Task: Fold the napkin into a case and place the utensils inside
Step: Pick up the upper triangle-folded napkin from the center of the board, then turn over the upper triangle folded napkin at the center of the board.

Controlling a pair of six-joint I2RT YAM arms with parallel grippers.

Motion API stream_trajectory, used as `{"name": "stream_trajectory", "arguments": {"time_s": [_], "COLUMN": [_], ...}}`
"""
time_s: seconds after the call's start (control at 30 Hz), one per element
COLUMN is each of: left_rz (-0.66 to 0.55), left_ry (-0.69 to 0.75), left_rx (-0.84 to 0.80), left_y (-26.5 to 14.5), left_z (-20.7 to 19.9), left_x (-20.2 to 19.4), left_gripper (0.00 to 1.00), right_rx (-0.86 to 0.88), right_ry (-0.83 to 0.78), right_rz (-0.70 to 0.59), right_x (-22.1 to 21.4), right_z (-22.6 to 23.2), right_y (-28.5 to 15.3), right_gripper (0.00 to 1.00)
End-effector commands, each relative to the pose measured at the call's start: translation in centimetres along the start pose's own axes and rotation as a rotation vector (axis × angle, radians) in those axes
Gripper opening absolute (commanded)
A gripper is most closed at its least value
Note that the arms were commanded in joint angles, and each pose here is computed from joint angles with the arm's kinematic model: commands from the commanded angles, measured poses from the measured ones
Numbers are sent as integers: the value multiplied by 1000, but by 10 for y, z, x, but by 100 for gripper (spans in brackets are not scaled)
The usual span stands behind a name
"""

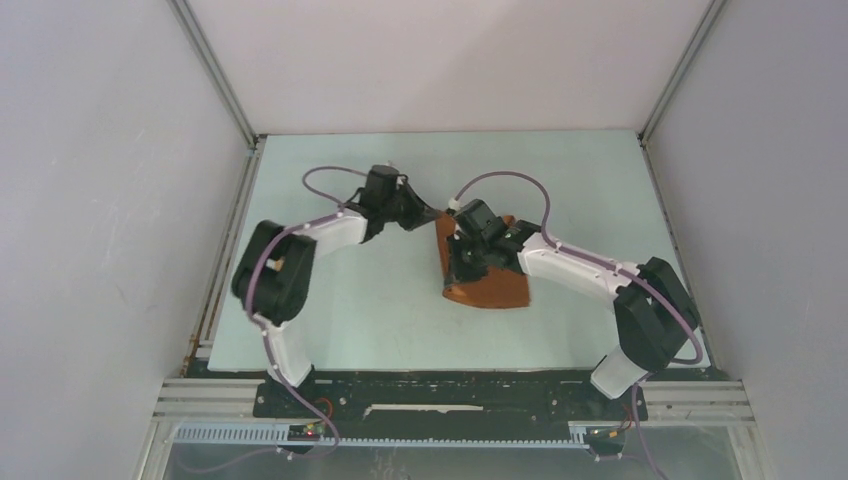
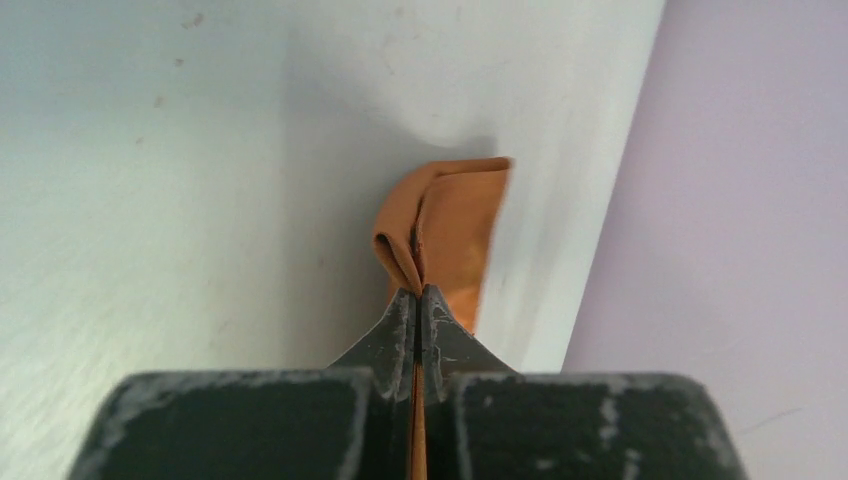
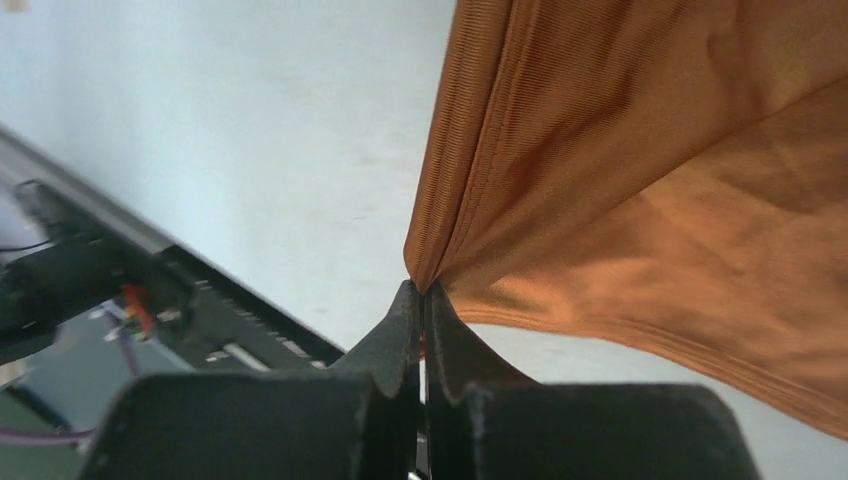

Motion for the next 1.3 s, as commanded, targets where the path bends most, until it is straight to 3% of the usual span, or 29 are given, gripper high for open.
{"name": "stream_trajectory", "arguments": {"time_s": [0.0, 0.07, 0.23, 0.37, 0.47, 0.57, 0.73, 0.87, 1.13, 1.27], "left_rz": [-102, -158, -426, -515, -459, -378, -201, -174, -118, -125], "left_ry": [116, 139, 260, 344, 395, 456, 512, 576, 559, 538], "left_rx": [-7, 29, 147, 221, 248, 341, 459, 449, 333, 268], "left_y": [-83, -122, -242, -268, -234, -173, -59, -3, 46, 60], "left_z": [-21, -22, -43, -56, -57, -47, -21, -28, -52, -63], "left_x": [33, 45, 73, 78, 74, 68, 49, 23, -22, -35], "left_gripper": [0, 0, 0, 0, 0, 0, 0, 0, 0, 0], "right_rx": [278, 385, 749, 963, 1012, 1029, 919, 789, 543, 481], "right_ry": [-13, -42, -141, -109, -27, 56, 188, 255, 369, 379], "right_rz": [-103, -112, -144, -110, -44, 9, 79, 119, 186, 204], "right_x": [12, 13, 13, 13, 9, 0, -27, -48, -87, -96], "right_z": [81, 113, 189, 198, 173, 137, 69, 22, -48, -61], "right_y": [-27, -32, -71, -80, -54, -22, 27, 40, 31, 21], "right_gripper": [0, 0, 0, 0, 0, 0, 0, 0, 0, 0]}}
Point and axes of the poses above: each gripper's point midway between its finger pads, its own y axis out along the fingers, its own z axis along the line the jaws close on, x = y × z, the point moved 6 cm from there along -y, back along the fingers
